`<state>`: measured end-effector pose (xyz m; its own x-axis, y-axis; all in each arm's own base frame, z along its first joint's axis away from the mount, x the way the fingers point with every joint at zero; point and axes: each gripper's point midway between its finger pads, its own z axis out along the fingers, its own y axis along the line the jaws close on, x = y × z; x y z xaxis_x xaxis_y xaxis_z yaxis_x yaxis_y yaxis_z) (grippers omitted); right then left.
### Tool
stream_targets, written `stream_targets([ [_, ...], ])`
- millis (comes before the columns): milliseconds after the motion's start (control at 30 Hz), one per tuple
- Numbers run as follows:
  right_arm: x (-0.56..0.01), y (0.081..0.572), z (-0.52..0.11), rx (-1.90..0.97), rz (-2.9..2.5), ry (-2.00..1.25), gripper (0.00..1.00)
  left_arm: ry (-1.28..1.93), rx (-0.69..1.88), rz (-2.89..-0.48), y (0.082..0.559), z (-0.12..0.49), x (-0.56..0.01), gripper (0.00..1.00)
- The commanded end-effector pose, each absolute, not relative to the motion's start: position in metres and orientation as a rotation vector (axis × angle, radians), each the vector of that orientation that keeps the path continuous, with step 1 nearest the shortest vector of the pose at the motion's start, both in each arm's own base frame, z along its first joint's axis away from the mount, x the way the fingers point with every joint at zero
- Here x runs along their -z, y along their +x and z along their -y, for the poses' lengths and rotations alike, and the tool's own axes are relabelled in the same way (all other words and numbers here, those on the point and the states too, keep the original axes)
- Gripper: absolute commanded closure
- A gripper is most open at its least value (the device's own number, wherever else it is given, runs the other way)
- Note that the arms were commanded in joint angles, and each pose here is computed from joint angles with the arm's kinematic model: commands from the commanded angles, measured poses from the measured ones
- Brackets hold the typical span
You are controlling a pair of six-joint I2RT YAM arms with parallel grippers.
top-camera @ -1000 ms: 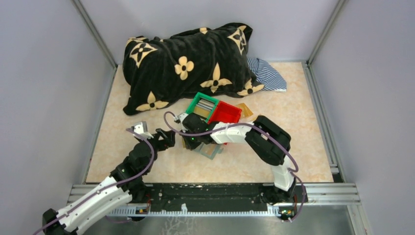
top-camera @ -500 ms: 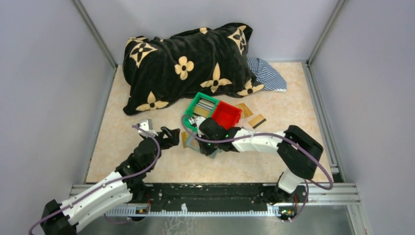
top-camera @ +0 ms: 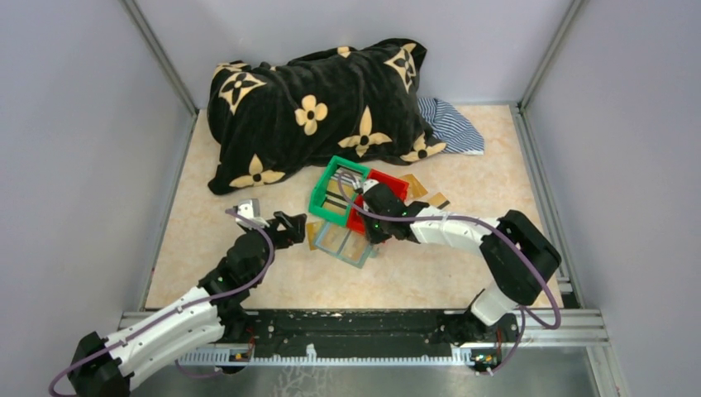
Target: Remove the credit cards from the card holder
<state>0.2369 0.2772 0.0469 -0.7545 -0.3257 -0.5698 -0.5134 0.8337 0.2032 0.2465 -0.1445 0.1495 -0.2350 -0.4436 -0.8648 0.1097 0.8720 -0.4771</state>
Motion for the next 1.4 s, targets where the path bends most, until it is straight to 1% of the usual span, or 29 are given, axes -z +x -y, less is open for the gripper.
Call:
stream_targets([
  [0,-0.049,0.251,-0.262,-0.421,-2.473,-0.574,1.00,-0.249,0.544,-1.691,0.253,0.147,-0.169,0.09],
  [200,-0.040,0.271,-0.227,-0.334,-2.510,-0.447,1.00,-0.256,0.545,-1.693,0.253,0.143,-0.166,0.09],
  [300,-0.048,0.278,-0.221,-0.318,-2.494,-0.438,1.00,-0.258,0.540,-1.698,0.253,0.141,-0.163,0.09],
  [467,-0.075,0.270,-0.251,-0.467,-2.422,-0.527,1.00,-0.203,0.552,-1.708,0.252,0.147,-0.156,0.09],
  [633,-0.087,0.242,-0.299,-0.555,-2.378,-0.646,1.00,-0.132,0.595,-1.740,0.251,0.163,-0.148,0.11],
  [700,-0.086,0.235,-0.313,-0.605,-2.371,-0.665,1.00,-0.085,0.608,-1.770,0.251,0.171,-0.141,0.12],
  [767,-0.081,0.234,-0.322,-0.624,-2.372,-0.680,0.95,-0.054,0.622,-1.794,0.251,0.179,-0.134,0.14],
  [867,-0.071,0.236,-0.333,-0.625,-2.373,-0.705,0.93,-0.043,0.616,-1.826,0.252,0.182,-0.125,0.16],
  [967,-0.057,0.237,-0.343,-0.623,-2.390,-0.742,0.93,-0.068,0.607,-1.836,0.251,0.178,-0.118,0.18],
  [1067,-0.056,0.239,-0.358,-0.642,-2.377,-0.777,0.94,-0.104,0.599,-1.836,0.250,0.170,-0.112,0.21],
  [1233,-0.052,0.242,-0.370,-0.661,-2.370,-0.807,0.96,-0.137,0.587,-1.851,0.250,0.160,-0.107,0.21],
  [1367,-0.045,0.240,-0.368,-0.645,-2.386,-0.821,0.97,-0.141,0.588,-1.861,0.251,0.160,-0.105,0.21],
])
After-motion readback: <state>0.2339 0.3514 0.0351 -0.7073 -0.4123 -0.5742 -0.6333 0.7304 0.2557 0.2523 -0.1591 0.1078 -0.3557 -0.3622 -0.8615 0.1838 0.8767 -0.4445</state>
